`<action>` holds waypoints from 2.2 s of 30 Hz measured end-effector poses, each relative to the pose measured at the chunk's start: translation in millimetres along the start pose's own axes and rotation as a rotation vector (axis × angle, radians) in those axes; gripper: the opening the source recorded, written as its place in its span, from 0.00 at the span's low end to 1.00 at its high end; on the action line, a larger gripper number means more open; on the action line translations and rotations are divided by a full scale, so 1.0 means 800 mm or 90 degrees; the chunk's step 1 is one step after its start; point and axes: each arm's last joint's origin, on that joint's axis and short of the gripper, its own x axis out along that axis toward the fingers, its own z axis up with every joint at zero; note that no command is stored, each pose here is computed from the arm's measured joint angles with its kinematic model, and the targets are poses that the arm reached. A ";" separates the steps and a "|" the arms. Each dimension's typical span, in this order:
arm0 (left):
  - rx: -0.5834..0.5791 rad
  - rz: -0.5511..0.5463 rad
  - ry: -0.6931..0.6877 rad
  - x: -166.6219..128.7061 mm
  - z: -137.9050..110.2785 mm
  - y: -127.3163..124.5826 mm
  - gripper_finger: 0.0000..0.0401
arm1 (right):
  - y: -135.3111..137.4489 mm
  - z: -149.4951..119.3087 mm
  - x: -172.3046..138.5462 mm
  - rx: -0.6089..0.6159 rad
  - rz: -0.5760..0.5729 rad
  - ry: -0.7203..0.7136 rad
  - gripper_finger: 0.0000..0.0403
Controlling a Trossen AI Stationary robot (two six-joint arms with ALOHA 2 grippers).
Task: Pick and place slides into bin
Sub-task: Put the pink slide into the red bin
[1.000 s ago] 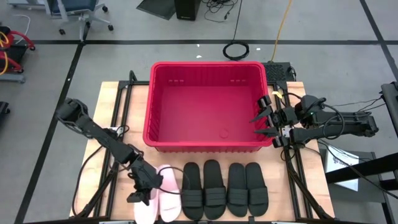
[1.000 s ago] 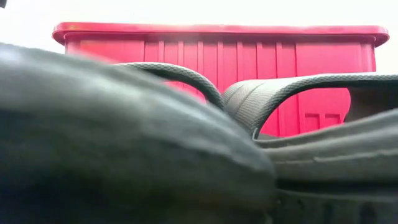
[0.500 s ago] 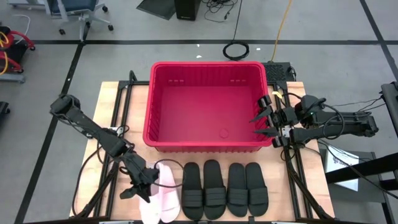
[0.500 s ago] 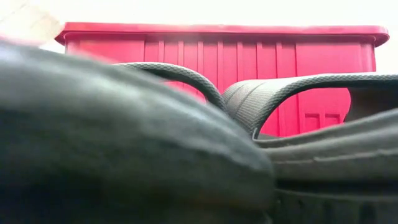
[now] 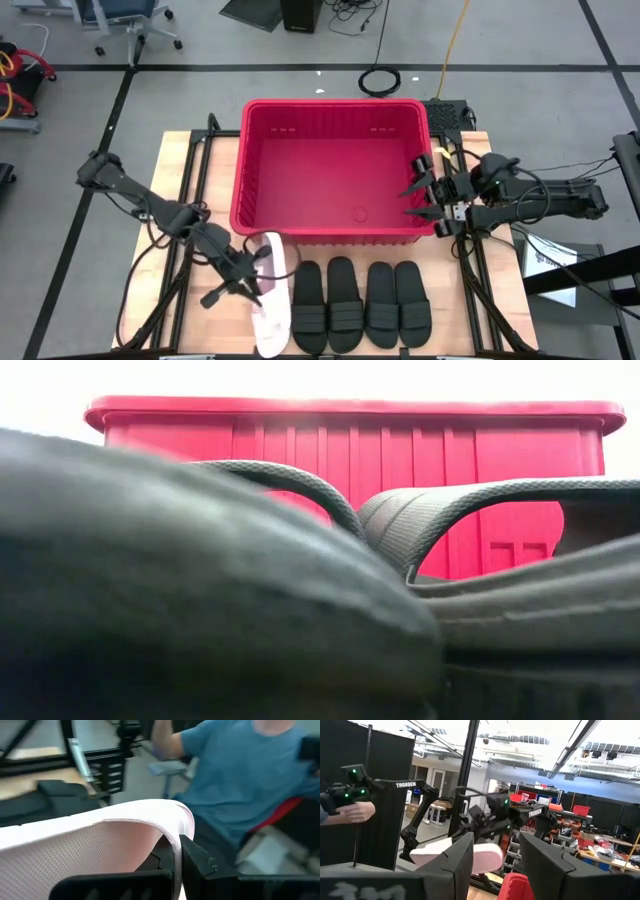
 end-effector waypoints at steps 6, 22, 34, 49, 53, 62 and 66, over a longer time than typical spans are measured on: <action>0.047 0.115 0.041 -0.029 0.035 0.009 0.01 | -0.001 -0.004 0.003 0.002 0.002 0.008 0.37; 0.161 0.398 -0.016 -0.170 0.159 -0.002 0.01 | -0.001 -0.003 0.003 -0.014 0.001 0.003 0.37; 0.102 0.467 0.033 -0.224 0.189 0.017 0.01 | -0.008 0.000 0.003 -0.084 -0.120 0.005 0.37; -0.021 0.485 0.114 -0.256 0.207 0.074 0.01 | -0.022 0.001 -0.003 -0.080 -0.227 0.011 0.37; -0.075 0.489 0.148 -0.271 0.194 0.091 0.01 | -0.026 -0.002 -0.004 -0.081 -0.239 0.025 0.37; -0.162 0.457 0.195 -0.275 0.173 0.149 0.01 | -0.033 -0.010 -0.008 -0.077 -0.258 0.068 0.37; -0.194 0.432 0.215 -0.264 0.164 0.187 0.01 | -0.035 -0.015 -0.010 -0.071 -0.262 0.096 0.37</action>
